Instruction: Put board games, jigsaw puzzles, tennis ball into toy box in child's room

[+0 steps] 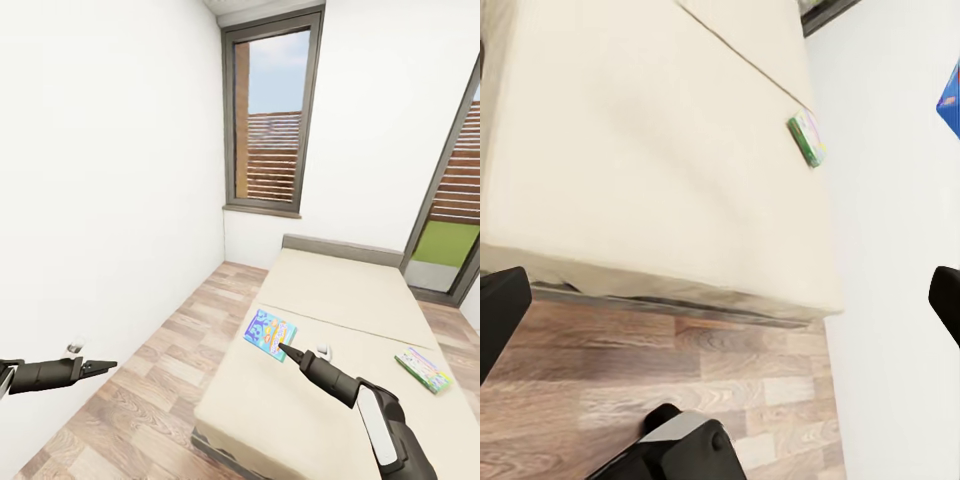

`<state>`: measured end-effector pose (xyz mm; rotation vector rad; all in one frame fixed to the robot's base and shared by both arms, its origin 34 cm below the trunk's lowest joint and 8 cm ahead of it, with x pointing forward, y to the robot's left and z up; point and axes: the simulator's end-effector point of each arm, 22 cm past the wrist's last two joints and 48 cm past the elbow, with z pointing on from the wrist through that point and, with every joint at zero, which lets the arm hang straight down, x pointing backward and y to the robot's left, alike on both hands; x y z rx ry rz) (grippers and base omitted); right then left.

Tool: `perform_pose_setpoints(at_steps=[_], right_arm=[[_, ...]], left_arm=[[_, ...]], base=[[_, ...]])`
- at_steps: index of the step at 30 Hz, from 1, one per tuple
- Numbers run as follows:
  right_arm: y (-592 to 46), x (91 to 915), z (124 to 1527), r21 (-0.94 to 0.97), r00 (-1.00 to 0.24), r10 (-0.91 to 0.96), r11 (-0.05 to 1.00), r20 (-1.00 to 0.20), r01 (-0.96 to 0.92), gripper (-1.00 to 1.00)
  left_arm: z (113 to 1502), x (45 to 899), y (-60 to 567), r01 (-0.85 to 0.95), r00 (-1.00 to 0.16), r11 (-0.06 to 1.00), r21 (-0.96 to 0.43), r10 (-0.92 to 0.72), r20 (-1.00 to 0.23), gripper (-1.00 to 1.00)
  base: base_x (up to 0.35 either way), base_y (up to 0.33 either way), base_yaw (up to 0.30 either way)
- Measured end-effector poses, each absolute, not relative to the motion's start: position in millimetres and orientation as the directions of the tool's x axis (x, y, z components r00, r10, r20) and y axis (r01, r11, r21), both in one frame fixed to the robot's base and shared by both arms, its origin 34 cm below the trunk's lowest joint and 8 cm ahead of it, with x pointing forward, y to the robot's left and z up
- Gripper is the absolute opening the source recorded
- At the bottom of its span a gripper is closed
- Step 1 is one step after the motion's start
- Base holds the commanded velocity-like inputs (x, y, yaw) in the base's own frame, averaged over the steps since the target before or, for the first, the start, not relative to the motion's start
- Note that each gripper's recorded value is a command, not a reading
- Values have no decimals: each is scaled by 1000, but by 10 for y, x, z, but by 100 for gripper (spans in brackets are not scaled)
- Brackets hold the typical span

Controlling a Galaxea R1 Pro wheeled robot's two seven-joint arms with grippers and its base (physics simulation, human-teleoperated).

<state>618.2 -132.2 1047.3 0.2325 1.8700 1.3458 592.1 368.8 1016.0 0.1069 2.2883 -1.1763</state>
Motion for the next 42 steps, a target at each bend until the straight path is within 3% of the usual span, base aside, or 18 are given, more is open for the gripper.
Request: perform_pose_setpoints(at_steps=[42], right_arm=[[-1316, 6164, 10597, 853, -649, 561, 419, -513, -312, -100]], left_arm=[[10302, 5912, 3683, 326, -830, 608, -724, -183, -527, 100]], base=[[0, -64, 267]])
